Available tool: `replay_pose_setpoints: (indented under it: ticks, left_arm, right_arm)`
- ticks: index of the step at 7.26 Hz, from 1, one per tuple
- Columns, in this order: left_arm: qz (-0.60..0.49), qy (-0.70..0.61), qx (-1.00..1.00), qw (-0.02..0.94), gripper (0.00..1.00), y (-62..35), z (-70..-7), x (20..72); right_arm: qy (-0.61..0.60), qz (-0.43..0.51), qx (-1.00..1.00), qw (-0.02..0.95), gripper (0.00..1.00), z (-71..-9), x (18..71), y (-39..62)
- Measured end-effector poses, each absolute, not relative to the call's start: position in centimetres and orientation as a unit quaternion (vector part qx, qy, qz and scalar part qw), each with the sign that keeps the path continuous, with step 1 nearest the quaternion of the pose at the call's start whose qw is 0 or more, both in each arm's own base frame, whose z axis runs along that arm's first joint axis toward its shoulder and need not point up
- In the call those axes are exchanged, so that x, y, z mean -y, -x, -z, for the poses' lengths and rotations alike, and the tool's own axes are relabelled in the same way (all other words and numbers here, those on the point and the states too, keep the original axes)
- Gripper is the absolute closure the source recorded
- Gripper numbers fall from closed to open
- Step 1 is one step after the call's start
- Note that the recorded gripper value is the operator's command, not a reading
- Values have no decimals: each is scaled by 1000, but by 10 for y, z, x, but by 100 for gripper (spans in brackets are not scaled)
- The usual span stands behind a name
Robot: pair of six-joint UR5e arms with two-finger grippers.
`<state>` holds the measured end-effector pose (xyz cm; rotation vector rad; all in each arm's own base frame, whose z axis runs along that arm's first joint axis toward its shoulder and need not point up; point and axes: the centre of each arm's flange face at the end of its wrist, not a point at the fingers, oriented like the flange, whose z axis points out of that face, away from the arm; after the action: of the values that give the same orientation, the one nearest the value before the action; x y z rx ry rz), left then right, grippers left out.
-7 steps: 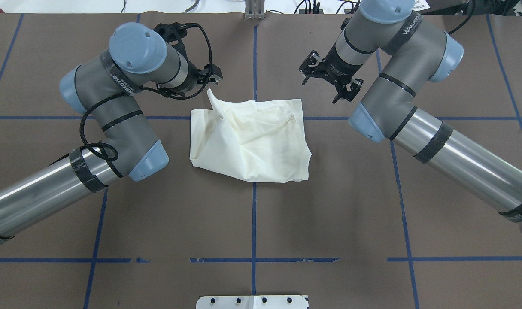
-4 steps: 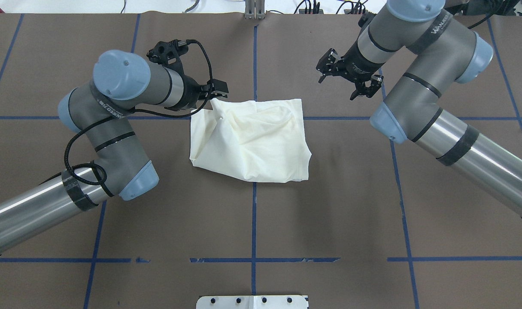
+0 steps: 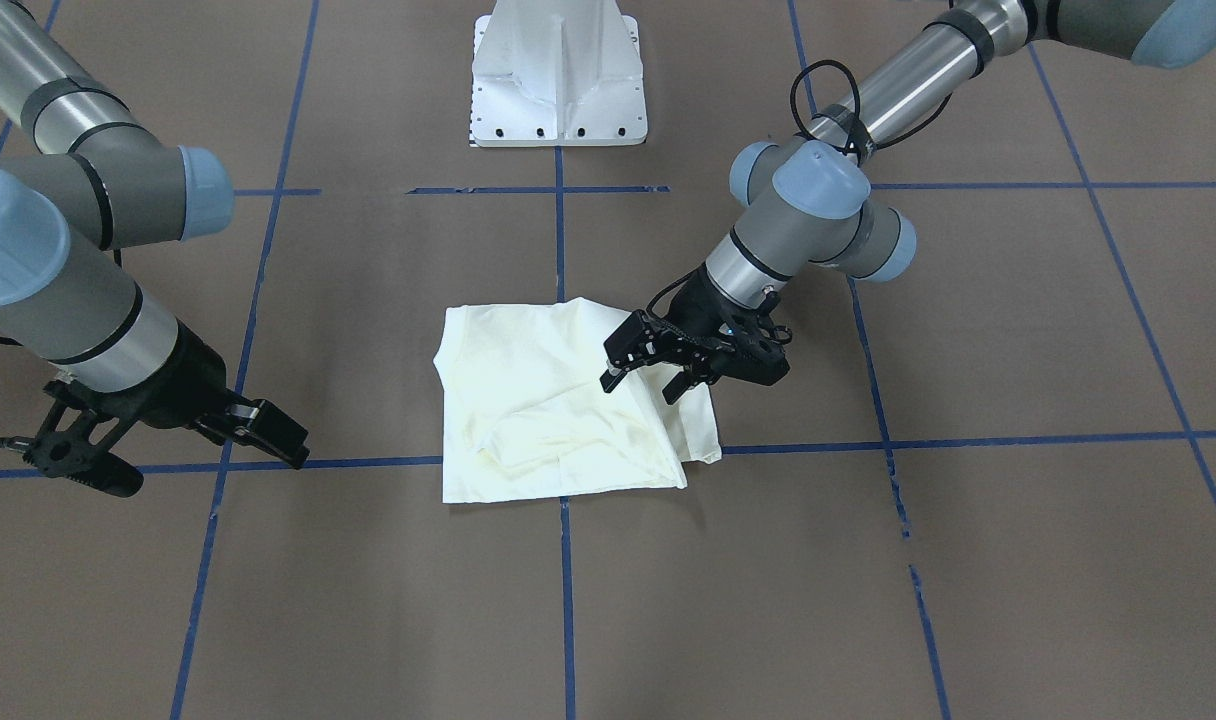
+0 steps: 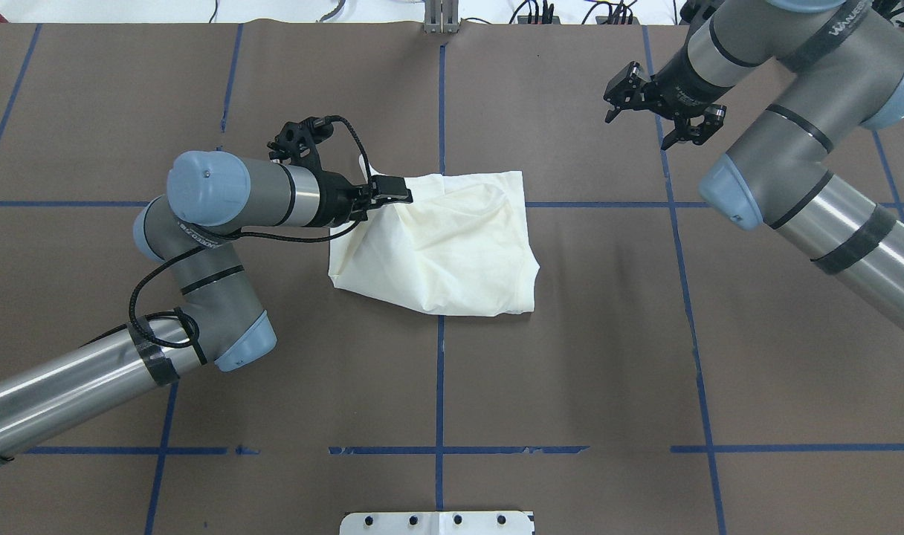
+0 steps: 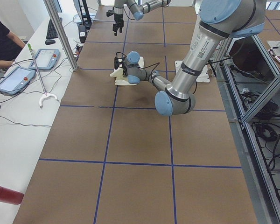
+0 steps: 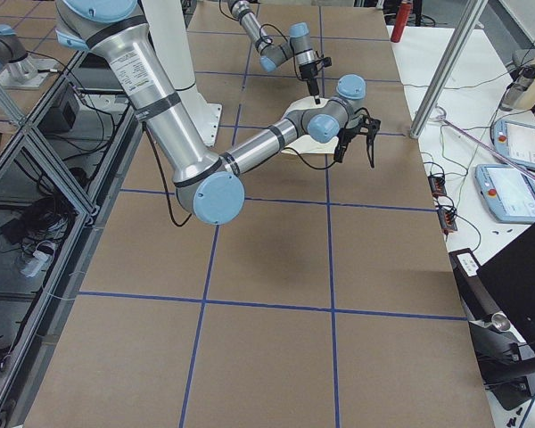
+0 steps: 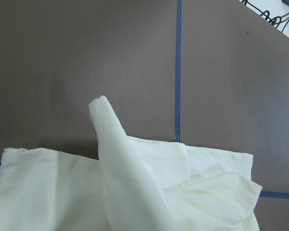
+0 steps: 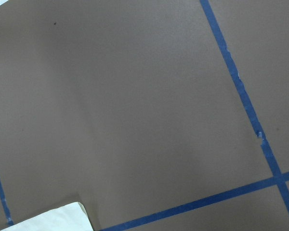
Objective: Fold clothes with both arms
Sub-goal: 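Lower the left gripper to the bundle's side edge and press it flat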
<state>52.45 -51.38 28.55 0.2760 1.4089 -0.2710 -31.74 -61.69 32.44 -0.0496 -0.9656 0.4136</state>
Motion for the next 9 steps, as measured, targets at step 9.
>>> replay_pose_setpoints:
  ticks: [9]
  left_arm:
    - [-50,-35,-702,710,0,-508,-326,449]
  right_arm:
    - [30,-204,458,865,0,-326,622,305]
